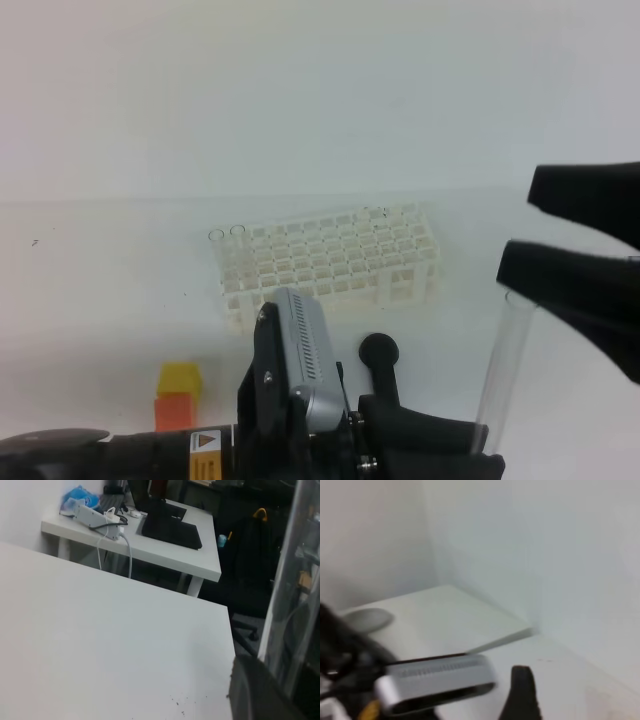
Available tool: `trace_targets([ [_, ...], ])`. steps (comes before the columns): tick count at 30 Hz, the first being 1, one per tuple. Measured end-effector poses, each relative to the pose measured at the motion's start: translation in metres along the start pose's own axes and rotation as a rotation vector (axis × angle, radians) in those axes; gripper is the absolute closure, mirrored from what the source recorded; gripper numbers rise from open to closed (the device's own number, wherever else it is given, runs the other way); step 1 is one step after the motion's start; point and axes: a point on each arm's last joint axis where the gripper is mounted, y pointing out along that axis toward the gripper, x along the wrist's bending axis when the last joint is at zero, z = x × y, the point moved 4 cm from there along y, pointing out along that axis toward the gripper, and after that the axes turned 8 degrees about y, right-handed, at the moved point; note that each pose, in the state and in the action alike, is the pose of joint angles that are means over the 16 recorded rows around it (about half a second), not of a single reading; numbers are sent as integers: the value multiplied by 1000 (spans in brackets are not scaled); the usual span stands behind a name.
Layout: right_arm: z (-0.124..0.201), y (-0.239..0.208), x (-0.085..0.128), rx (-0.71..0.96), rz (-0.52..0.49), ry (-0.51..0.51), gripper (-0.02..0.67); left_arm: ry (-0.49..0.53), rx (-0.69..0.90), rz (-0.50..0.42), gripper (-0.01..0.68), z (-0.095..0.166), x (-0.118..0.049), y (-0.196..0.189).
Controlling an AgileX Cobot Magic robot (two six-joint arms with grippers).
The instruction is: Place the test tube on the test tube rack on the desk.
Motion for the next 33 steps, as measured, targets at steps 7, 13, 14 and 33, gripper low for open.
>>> trace_targets([
  [7,0,0,8,8,-59,16,133,-26,-26,-16,572,-3,2,0],
  [13,3,1,8,27,-75,20,133,-42,-48,-21,585,-6,3,0],
  [14,4,2,7,32,-74,24,133,-44,-50,-20,592,-6,3,0],
  [33,30,24,-8,128,-136,183,390,-164,-19,-31,523,-2,4,0],
])
